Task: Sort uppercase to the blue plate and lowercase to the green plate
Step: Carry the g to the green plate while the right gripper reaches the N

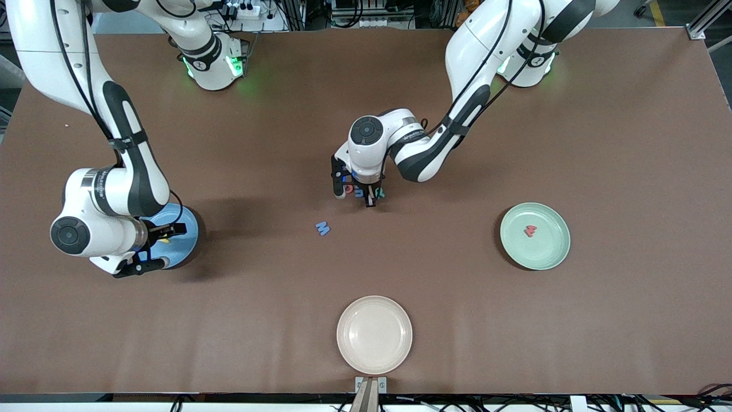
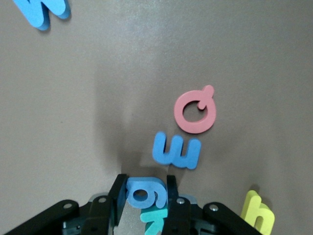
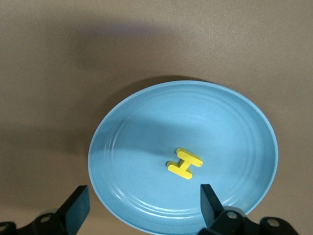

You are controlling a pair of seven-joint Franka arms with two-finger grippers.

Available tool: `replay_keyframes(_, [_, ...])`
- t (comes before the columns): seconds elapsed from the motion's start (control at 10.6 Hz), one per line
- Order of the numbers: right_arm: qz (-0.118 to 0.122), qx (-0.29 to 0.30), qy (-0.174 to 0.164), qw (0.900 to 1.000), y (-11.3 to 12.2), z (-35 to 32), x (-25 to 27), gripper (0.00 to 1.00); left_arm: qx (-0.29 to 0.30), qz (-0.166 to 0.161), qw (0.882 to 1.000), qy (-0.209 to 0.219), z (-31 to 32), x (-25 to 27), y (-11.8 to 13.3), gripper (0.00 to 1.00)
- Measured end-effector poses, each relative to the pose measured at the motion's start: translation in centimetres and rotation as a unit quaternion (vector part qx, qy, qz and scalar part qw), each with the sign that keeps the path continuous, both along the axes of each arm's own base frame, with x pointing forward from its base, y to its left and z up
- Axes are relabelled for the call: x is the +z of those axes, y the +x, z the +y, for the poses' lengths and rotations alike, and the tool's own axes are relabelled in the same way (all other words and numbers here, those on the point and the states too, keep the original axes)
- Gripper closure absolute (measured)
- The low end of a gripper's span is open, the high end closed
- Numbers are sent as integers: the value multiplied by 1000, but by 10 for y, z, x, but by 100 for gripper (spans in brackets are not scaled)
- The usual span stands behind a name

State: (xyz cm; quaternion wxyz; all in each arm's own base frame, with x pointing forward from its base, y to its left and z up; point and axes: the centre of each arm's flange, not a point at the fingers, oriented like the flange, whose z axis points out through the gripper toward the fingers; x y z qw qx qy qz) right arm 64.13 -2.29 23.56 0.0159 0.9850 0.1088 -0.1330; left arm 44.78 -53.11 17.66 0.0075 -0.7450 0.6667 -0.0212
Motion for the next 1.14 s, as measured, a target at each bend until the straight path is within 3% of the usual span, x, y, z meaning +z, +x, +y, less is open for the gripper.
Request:
replay_keyframes(0.28, [0,1,0,1000,0,1,0,0,13,6,1000,19,13,6,13,63])
replay_keyframes(0.66, [0,-7,21,1000,0,16,0,0,58,12,998,23,35,61,42,63])
replay_keyframes(0.85, [0,5,28,1000,0,55,0,0,105,18,994,21,69,105,72,63])
replay_keyframes(1.14, [-12,47,43,998,-10,164,7,0,185,17,982,26,155,141,130,63])
